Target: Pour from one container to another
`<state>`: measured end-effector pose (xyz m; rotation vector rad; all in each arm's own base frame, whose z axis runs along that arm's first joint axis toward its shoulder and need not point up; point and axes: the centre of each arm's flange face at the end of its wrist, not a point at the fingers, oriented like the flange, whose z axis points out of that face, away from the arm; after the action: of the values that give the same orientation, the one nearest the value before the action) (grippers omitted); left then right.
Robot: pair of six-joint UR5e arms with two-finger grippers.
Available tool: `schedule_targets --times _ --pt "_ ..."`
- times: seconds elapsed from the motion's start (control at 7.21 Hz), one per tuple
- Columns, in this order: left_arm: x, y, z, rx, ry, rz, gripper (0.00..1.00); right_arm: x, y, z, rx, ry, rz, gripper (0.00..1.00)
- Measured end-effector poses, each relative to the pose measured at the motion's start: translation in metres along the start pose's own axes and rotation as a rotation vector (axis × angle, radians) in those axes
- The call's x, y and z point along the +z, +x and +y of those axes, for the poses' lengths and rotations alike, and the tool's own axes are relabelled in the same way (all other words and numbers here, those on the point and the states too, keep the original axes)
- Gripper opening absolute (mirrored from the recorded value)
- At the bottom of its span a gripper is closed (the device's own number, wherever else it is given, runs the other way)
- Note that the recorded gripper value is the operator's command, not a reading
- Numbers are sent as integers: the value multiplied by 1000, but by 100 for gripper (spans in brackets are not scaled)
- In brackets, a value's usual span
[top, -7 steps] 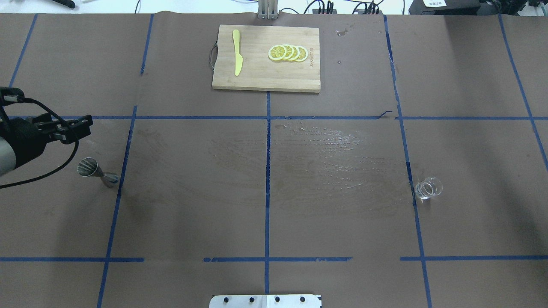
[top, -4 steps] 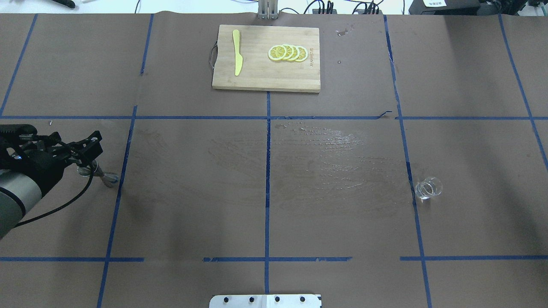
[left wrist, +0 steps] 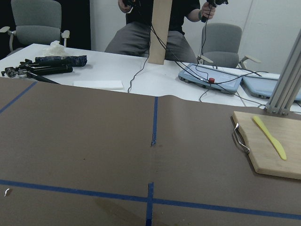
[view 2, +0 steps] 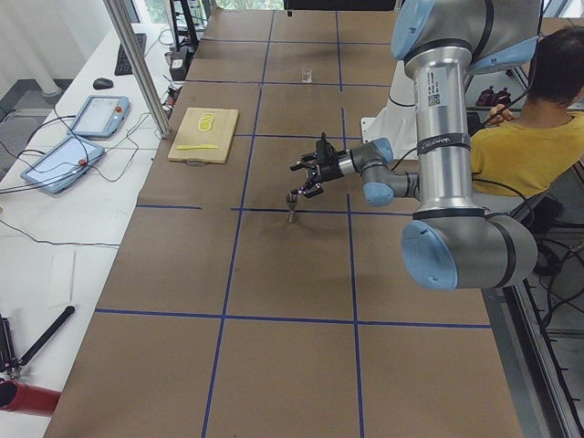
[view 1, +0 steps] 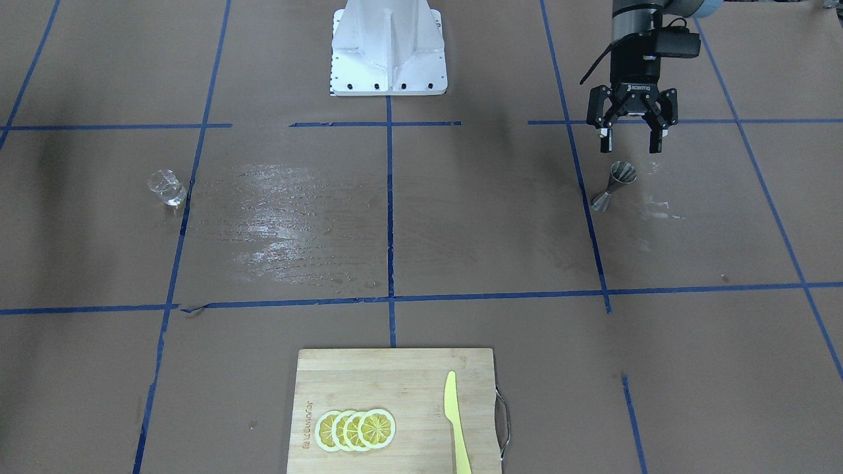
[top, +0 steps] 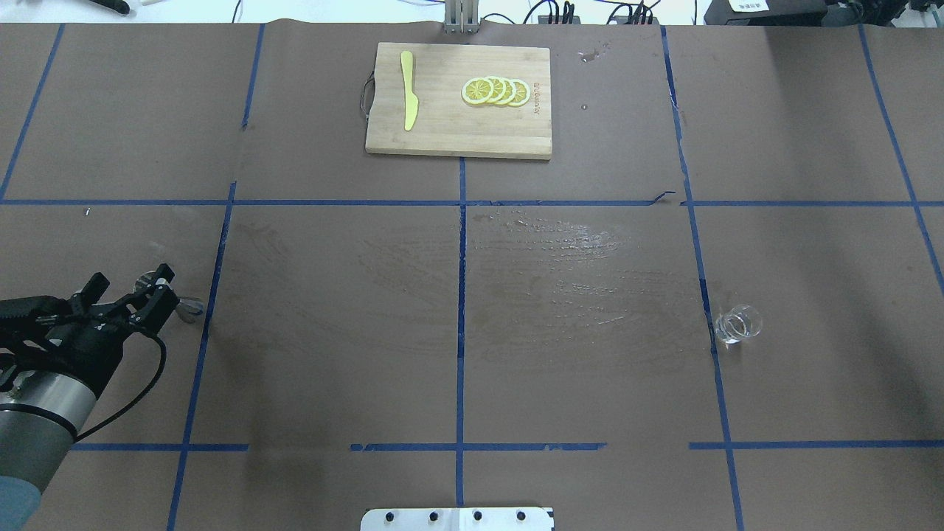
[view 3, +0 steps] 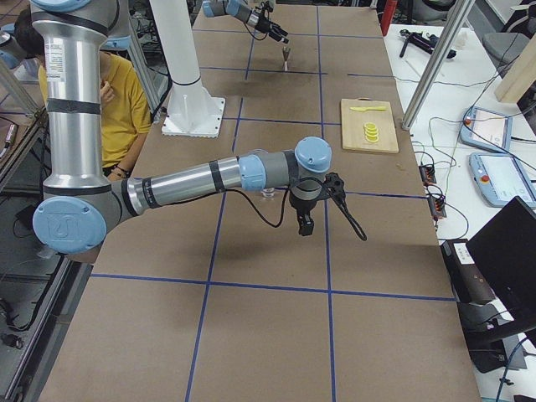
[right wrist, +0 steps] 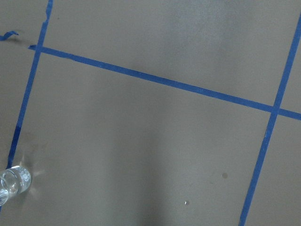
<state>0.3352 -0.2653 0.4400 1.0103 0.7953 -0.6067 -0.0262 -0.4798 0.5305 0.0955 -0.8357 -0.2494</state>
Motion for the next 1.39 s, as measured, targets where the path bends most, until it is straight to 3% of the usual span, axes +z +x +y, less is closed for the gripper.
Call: schedule_targets --times 0.42,0.83,1.39 --pt "3 -18 32 -3 26 -4 99 3 -1 0 -2 -7 -1 100" --pt "8 -33 59 60 36 -14 99 5 0 0 0 -10 -2 100" --pt "19 -24 87 87 37 -13 98 6 1 0 0 -12 -1 100"
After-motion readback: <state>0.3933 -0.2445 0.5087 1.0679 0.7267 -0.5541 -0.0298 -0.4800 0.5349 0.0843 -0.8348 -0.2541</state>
